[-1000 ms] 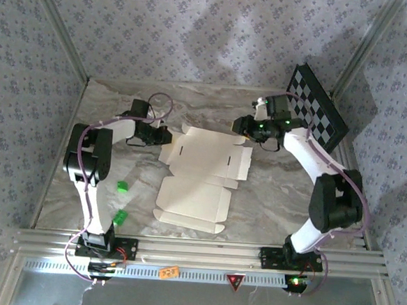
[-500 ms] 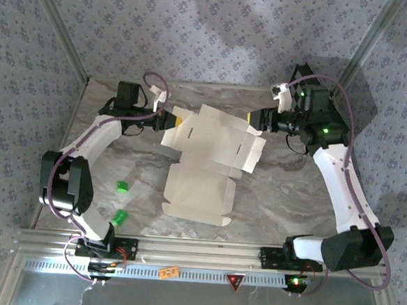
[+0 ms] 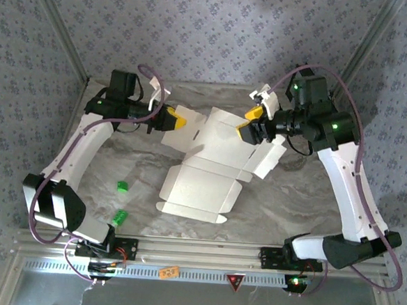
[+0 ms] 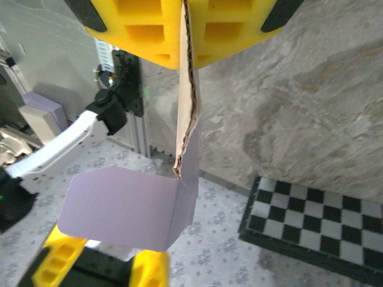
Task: Fold the paper box
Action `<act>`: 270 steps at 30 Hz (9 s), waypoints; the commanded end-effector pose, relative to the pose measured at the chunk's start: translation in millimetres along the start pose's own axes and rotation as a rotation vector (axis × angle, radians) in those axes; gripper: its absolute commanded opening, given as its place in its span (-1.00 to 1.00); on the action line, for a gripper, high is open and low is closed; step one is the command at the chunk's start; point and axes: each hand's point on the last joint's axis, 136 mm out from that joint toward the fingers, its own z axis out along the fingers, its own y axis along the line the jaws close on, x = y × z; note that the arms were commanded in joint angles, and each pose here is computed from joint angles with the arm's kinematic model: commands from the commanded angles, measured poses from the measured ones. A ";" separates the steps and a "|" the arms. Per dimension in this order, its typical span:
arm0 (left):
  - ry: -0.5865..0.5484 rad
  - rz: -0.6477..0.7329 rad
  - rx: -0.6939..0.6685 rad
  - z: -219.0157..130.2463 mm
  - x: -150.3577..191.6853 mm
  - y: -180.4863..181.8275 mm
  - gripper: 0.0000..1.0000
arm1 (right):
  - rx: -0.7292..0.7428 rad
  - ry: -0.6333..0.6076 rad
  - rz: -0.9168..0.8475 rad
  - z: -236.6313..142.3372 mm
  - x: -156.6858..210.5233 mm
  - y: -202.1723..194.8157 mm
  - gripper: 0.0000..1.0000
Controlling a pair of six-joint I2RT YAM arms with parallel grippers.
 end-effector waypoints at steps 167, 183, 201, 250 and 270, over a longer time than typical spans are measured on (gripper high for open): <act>0.168 -0.629 -0.821 15.6 177.8 160.7 -0.22 | 0.266 0.505 0.358 196.9 197.8 -43.2 -1.00; 0.026 -0.267 -0.511 34.3 109.5 214.6 0.29 | 0.262 0.494 0.373 194.5 195.5 -47.7 -1.00; 0.036 -0.216 -0.289 47.9 112.6 189.0 0.09 | 0.271 0.482 0.379 190.8 192.9 -52.0 -1.00; 0.231 -0.286 -0.478 46.1 121.5 156.8 -0.97 | 0.321 0.476 0.374 188.0 187.7 -62.0 -1.00; 0.318 -0.409 -0.531 49.2 163.6 125.1 -1.00 | 0.339 0.508 0.326 190.9 185.7 -49.5 -1.00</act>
